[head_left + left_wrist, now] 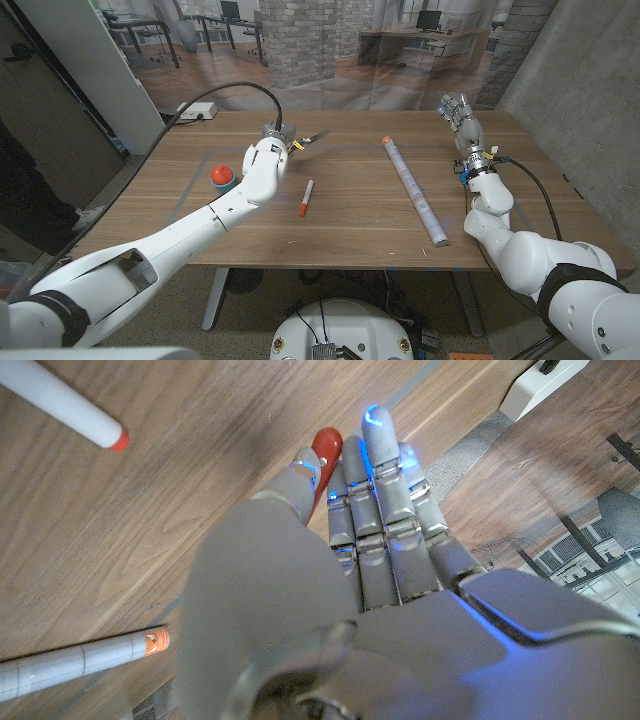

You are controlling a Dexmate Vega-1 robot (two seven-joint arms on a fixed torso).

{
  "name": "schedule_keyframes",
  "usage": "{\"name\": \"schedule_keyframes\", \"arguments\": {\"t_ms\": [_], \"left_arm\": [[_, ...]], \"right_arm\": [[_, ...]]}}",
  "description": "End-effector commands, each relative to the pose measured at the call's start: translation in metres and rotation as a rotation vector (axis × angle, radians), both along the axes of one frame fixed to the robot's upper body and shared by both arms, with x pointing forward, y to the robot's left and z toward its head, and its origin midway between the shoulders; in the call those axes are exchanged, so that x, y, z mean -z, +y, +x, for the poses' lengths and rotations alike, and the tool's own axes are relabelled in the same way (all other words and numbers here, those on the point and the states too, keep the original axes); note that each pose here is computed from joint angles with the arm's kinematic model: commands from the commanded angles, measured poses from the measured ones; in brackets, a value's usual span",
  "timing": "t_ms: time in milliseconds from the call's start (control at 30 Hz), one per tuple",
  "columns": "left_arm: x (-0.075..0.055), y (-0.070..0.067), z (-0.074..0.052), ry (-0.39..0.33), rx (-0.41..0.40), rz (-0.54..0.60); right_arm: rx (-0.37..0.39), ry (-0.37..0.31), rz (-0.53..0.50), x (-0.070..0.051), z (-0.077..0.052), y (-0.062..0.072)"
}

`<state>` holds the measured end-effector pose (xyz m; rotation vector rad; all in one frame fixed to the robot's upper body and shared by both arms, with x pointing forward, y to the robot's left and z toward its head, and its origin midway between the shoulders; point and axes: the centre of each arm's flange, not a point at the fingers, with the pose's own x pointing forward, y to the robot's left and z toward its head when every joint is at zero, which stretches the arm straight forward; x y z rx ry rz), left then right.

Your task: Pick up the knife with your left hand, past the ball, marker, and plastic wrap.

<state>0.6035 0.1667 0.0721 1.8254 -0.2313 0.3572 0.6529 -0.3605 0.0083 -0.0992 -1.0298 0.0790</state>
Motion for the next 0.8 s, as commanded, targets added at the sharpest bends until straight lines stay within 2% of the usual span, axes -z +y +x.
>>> {"name": "schedule_keyframes", "arguments": {"t_ms": [33,800], "left_arm": [[-0.01,0.009,-0.004,-0.057,0.044,-0.001],[-0.02,0.012,-0.016,-0.141,0.096,-0.016]], "right_arm": [[0.016,-0.036,-0.014,0.001,-0.011,0.015],[0.045,-0.046,-0.023,0.006,-0.029,0.023]]}}
